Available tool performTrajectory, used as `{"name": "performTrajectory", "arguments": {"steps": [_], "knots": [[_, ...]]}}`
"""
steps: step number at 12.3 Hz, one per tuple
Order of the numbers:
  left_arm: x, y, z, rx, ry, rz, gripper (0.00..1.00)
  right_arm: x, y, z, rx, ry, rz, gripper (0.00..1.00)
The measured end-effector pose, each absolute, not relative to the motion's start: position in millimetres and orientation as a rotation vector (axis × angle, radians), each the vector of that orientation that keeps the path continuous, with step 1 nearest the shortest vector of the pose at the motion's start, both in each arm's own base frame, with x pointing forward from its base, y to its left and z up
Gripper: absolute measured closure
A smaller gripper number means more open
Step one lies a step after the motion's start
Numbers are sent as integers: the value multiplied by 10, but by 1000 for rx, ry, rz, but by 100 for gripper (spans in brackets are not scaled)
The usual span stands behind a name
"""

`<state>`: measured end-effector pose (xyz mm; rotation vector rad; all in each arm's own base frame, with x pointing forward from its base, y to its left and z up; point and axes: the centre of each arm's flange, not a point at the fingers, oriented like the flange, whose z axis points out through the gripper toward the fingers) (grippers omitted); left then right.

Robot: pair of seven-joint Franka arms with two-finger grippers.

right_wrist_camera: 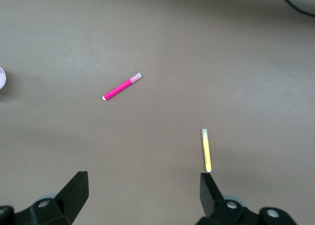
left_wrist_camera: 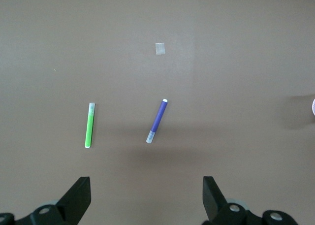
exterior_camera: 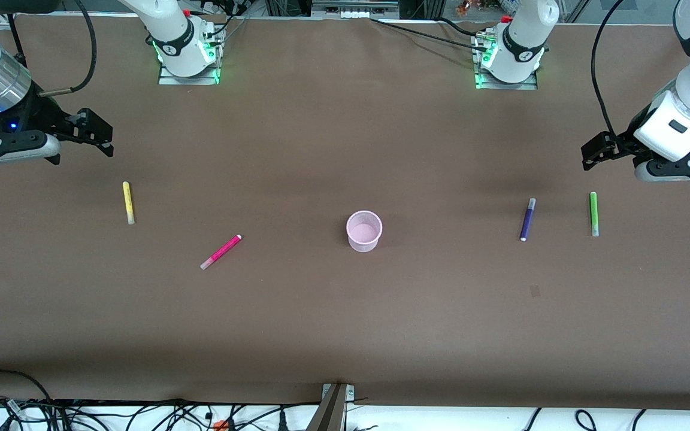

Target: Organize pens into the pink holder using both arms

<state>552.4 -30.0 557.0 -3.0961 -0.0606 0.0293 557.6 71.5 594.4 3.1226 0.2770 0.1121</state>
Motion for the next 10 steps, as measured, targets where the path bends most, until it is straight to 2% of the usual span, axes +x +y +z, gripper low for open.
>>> {"name": "performTrajectory", "arguments": {"steps": [6, 10], "knots": [[5574, -307, 5388, -3093, -57, 97, 0, 5733, 692, 5587, 3119, 264, 19, 0], [5759, -407, 4713, -3080, -25, 279, 0, 5767, 768, 5197, 3139, 91, -151, 0]]}}
